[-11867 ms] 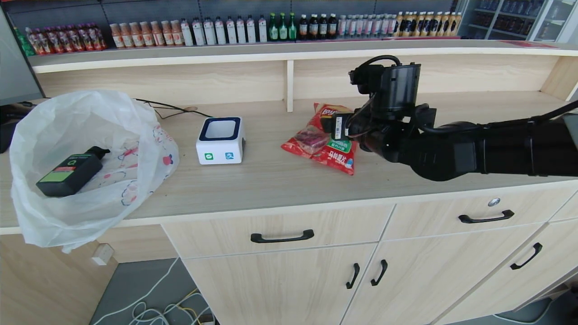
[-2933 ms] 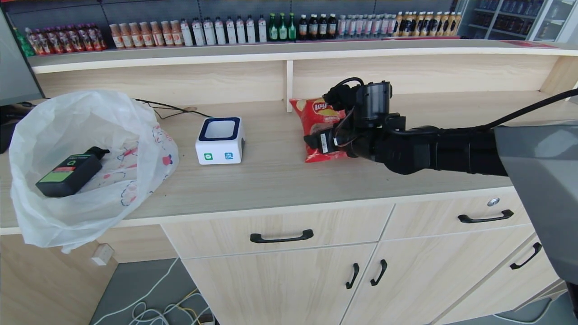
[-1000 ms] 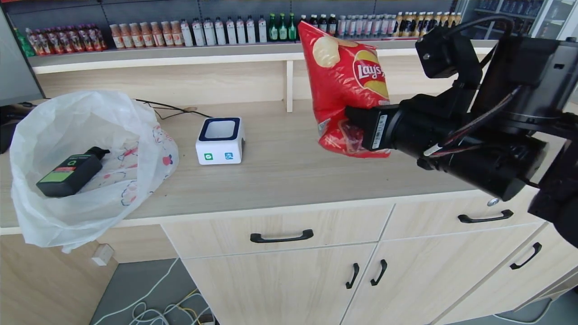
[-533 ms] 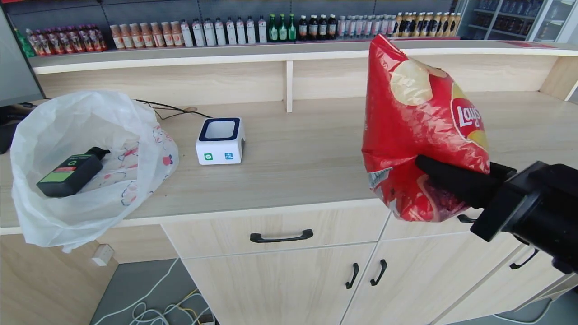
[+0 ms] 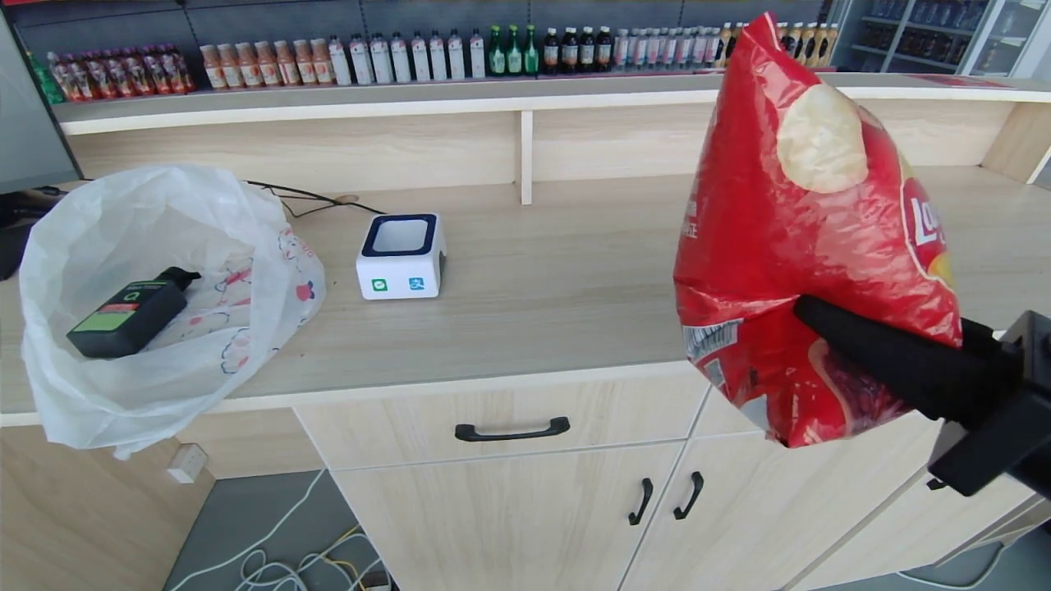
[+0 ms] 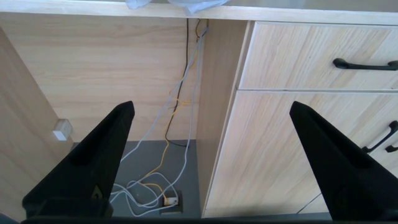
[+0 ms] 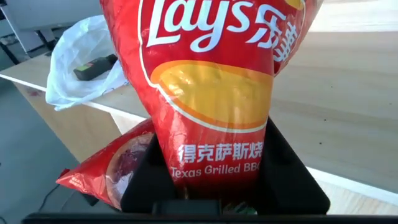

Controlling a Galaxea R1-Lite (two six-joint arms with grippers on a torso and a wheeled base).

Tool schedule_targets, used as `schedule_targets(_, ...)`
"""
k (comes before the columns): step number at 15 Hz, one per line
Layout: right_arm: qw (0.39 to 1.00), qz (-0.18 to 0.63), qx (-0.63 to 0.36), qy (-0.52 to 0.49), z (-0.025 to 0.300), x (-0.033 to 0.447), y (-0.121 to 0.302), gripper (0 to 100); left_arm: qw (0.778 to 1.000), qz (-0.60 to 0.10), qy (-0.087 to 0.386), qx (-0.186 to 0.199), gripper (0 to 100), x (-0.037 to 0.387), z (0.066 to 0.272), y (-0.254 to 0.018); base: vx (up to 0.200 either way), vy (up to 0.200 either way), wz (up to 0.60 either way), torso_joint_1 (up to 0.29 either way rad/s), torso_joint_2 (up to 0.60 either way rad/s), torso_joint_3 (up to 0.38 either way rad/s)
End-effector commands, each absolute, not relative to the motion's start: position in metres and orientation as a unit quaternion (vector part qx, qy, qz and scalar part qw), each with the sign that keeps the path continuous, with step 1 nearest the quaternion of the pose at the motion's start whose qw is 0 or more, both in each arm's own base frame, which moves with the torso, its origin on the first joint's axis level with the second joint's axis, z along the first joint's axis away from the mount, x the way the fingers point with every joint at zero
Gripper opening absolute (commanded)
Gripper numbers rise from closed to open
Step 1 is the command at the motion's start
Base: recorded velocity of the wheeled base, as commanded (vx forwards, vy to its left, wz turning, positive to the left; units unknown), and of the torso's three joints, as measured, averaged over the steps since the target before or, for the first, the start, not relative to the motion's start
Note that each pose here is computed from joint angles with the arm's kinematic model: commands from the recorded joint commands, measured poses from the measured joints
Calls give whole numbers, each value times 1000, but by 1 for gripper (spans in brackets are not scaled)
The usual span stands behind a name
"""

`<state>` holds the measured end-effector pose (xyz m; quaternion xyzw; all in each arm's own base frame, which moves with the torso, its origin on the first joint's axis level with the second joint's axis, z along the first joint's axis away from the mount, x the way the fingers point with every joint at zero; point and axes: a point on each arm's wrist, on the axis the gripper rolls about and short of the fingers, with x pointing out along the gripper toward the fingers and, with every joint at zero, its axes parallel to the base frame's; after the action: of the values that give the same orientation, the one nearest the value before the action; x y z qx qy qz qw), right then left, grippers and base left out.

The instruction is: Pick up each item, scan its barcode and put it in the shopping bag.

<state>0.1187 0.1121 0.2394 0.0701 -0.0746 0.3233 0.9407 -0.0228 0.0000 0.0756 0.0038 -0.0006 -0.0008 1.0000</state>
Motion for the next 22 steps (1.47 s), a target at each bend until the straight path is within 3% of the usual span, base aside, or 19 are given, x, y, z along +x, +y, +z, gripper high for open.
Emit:
schedule_targets(1,935,337,83,-74,237,118,113,0,1000,-1,-1,4,100,-23,76,0,0,0,0,0,0,0)
schedule_targets(6,879,444,151,-78,243,99,122,0,1000,-1,-1,4,100,-23,76,0,0,0,0,0,0,0)
schedule_targets(16,830,460,316,-20,241,108,134,0,1000,-1,-1,4,100,-23,76,0,0,0,0,0,0,0)
schedule_targets(22,809,481,337,-43,208,121,161,0,1000,-1,-1,4,100,-23,76,0,0,0,0,0,0,0)
